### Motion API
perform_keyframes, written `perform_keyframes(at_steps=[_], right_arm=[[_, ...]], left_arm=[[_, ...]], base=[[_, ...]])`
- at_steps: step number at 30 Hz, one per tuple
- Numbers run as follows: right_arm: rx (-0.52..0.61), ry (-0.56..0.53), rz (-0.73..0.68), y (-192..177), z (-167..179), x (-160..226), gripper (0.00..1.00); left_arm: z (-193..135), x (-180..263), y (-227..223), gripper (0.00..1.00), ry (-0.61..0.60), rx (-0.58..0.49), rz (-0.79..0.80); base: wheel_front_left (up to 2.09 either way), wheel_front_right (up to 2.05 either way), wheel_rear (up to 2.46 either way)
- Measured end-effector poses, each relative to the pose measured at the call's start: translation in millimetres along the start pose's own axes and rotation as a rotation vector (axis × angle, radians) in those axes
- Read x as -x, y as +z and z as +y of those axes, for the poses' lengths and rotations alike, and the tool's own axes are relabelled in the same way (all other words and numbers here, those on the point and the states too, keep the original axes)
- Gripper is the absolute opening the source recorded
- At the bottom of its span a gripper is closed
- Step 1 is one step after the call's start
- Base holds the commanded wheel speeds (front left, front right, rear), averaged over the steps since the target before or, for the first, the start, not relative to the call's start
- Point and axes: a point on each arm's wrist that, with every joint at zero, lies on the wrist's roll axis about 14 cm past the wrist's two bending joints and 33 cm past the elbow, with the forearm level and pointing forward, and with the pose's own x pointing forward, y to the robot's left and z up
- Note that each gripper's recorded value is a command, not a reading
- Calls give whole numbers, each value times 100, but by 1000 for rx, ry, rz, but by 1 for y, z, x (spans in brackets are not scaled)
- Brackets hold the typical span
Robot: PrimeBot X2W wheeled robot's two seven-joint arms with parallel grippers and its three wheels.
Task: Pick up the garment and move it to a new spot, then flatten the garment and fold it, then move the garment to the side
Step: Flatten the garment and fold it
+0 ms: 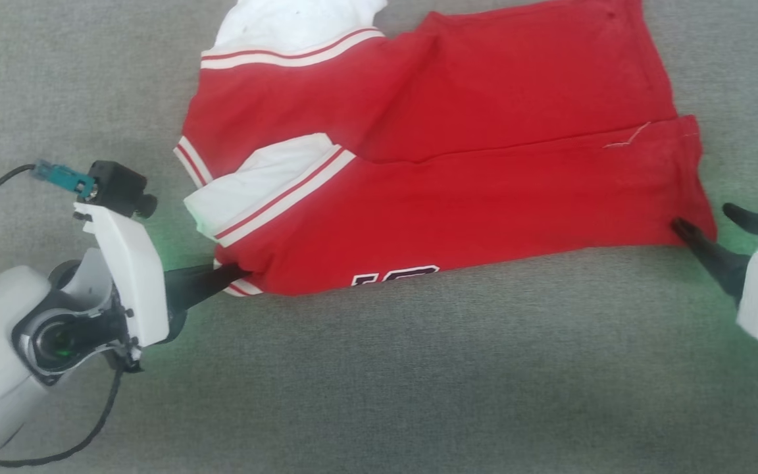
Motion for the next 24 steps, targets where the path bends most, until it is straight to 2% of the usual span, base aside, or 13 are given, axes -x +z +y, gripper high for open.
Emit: perform_keyframes(at_steps=[3,7,8,9,10,11,12,17,24], right_arm=[[63,-2,106,-3,-1,-5,100],[76,14,193,-6,4,-18,100],[81,15,222,-8,4,-21,76],[85,18,250,-12,4,-23,76],[85,22,265,-13,5,-25,48],[86,24,272,-13,5,-27,27],[88,28,277,-13,6,-28,0],[77,45,244,-9,12,-23,0],[59,37,228,-24,12,13,0]], left_arm=[[0,-2,0,0,-3,-5,-10],[0,-4,0,0,-9,-4,-25],[0,-4,1,0,-10,-5,-28],[0,-4,1,0,-9,-3,-35],[1,-5,1,0,-9,1,-42],[1,-5,2,0,-9,2,-51],[1,-5,2,0,-8,4,-59],[-5,1,8,0,-4,-31,-114],[-12,27,-7,0,9,-66,-164]], base=[[0,0,0],[0,0,0],[0,0,0],[0,0,0],[0,0,0],[0,0,0],[0,0,0],[0,0,0],[0,0,0]])
